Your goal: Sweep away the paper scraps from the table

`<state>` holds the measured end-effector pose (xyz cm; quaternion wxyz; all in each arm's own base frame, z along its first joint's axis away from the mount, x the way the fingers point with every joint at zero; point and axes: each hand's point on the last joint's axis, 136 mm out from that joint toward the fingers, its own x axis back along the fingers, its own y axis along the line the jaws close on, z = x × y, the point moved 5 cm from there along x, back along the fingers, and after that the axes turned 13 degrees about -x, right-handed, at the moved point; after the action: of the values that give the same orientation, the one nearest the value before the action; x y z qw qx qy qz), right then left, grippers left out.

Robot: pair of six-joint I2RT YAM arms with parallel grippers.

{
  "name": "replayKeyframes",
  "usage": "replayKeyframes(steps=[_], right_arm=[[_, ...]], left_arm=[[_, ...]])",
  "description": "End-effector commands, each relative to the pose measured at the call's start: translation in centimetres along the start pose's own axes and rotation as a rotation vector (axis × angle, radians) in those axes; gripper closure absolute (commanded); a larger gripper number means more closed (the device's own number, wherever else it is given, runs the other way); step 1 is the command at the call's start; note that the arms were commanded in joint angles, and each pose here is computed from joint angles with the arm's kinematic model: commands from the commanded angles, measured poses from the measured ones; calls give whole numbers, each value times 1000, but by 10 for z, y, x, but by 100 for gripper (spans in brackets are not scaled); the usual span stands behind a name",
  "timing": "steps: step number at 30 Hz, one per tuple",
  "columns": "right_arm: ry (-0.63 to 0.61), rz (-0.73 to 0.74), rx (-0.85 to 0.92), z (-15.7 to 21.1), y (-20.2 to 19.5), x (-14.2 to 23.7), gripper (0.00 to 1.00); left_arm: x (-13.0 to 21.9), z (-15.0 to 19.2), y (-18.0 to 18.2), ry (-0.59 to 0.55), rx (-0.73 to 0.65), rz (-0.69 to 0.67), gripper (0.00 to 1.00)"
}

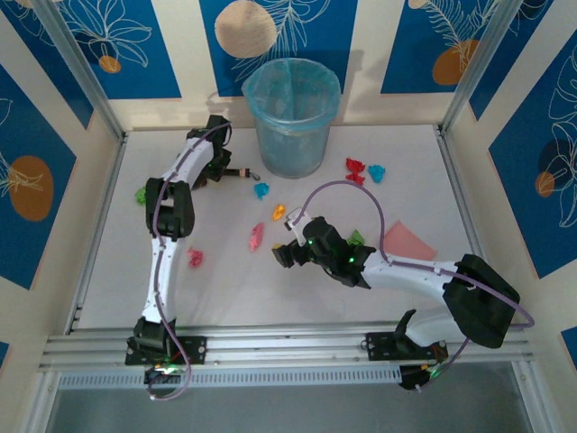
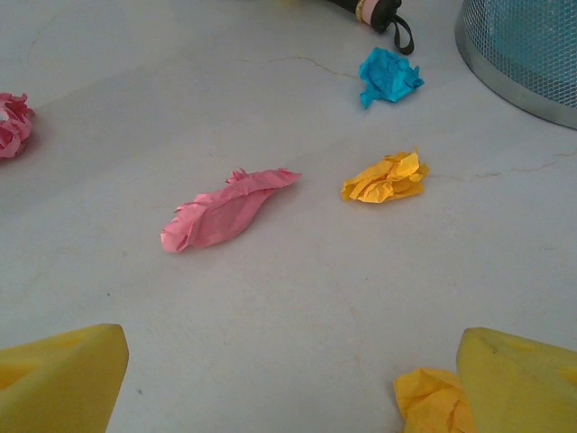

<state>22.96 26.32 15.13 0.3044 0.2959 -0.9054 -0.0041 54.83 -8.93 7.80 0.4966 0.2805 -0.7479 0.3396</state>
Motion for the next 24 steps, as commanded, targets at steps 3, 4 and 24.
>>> replayKeyframes(steps=[3,4,24], right_arm=[[-8,-30,19,-6,8,-2,6],[-7,-28,20,-6,7,-2,6],[-4,-26,33,2,3,5,6]], left_arm=[[-6,3,37,17,215,-193,71],[-5,3,37,16,215,-189,71],[50,-17,32,38,147,-38,100]])
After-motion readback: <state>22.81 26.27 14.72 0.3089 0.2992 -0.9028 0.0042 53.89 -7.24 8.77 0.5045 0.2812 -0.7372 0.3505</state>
